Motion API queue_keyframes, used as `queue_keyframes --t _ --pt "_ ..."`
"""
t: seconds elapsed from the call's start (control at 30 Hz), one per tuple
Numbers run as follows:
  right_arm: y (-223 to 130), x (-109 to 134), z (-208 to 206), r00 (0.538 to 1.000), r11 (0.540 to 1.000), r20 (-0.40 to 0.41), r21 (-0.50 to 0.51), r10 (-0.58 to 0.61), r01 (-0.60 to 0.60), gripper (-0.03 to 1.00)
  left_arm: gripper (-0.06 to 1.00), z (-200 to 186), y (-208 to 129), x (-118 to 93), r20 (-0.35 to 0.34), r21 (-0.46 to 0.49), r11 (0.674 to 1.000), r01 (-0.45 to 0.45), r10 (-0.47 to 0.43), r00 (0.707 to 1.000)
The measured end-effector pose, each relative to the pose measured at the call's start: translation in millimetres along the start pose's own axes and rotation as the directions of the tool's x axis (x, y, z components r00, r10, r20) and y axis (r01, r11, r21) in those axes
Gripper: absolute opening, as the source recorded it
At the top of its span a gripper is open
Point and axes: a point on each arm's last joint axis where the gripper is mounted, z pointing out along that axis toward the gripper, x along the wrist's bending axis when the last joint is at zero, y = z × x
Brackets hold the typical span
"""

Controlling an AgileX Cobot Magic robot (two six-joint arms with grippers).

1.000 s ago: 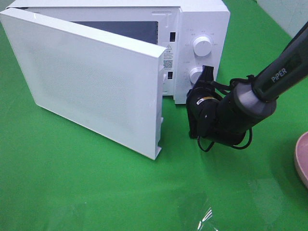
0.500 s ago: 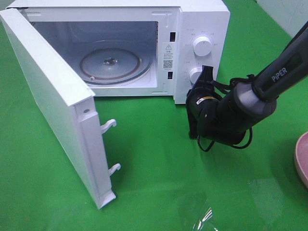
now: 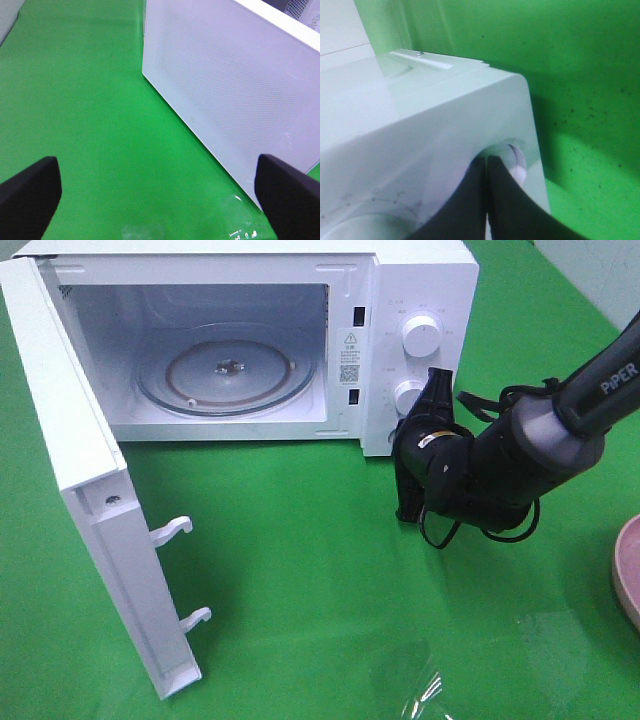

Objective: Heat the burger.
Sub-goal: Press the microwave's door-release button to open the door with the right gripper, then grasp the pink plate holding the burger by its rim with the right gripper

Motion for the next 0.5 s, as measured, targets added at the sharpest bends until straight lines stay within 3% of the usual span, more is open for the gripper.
queue_keyframes --t 0.23,0.37,0.5 --pt "0.6 1.9 -10.9 0.997 0.999 0.061 0.024 -0.036 0.035 0.01 0.96 0.0 0.0 0.0 0.000 0.000 1.000 0.000 0.000 1.000" --pt "-0.6 2.5 -21.3 0.979 0.988 0.139 0.070 -0.147 0.138 0.01 0.96 0.0 0.0 0.0 0.000 0.000 1.000 0.000 0.000 1.000" --pt "-1.3 3.5 -27.5 0.962 0.974 0.168 0.103 -0.215 0.200 0.01 0.96 0.0 0.0 0.0 0.000 0.000 1.000 0.000 0.000 1.000"
